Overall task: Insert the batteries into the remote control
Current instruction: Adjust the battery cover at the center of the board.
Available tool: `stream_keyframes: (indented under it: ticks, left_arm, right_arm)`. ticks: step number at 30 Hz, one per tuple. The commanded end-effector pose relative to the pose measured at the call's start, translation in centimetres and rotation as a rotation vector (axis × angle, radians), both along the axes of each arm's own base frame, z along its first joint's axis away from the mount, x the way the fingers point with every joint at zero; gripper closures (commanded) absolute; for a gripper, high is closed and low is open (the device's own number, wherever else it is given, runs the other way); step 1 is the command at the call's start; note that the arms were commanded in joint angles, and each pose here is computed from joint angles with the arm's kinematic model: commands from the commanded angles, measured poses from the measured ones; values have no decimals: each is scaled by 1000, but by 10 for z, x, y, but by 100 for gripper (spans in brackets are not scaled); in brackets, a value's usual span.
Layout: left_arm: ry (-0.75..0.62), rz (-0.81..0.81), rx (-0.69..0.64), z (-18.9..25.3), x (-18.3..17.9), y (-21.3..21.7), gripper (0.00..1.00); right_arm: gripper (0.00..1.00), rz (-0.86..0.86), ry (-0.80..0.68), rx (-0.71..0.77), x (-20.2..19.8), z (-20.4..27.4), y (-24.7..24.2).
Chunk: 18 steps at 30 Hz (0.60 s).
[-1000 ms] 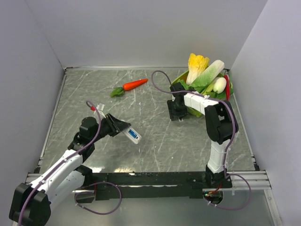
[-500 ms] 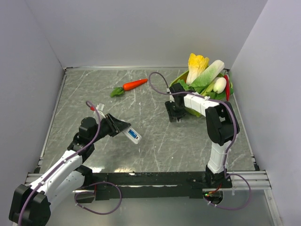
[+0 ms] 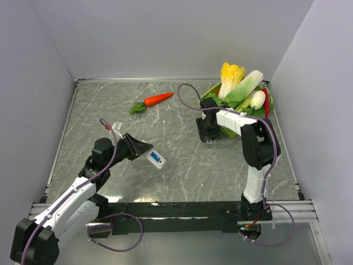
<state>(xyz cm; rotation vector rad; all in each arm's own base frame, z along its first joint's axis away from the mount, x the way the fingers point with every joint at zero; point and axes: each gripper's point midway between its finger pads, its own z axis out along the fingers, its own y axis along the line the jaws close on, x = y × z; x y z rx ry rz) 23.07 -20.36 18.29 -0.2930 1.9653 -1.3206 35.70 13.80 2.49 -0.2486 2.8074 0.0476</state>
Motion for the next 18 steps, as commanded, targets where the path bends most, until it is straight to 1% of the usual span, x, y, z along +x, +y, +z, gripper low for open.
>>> stream_keyframes:
  ticks: [1, 4, 5, 7, 9, 11, 16, 18]
  left_arm:
    - [-57, -9, -24, 16, 2, -2, 99]
    - [-54, -11, -30, 15, 2, -2, 99]
    - [-50, -10, -30, 14, 2, -2, 99]
    - [-51, -12, -30, 15, 2, -2, 99]
    - [-50, -9, -31, 15, 2, -2, 99]
    - [-47, -9, -30, 14, 2, -2, 99]
    - [-44, -12, -34, 15, 2, -3, 99]
    - [-41, -8, -33, 14, 2, -2, 99]
  right_arm:
    - [39, -23, 56, 51, -3, -6, 10]
    - [41, -20, 90, 62, -8, -9, 12]
    - [46, -17, 89, 67, -8, -9, 13]
    - [51, -4, 87, 85, -12, -8, 18]
    - [59, 3, 91, 82, -17, -8, 20]
    - [64, 16, 97, 85, -21, -8, 24]
    - [63, 39, 102, 147, -37, -7, 46]
    - [59, 58, 96, 176, -43, -4, 60]
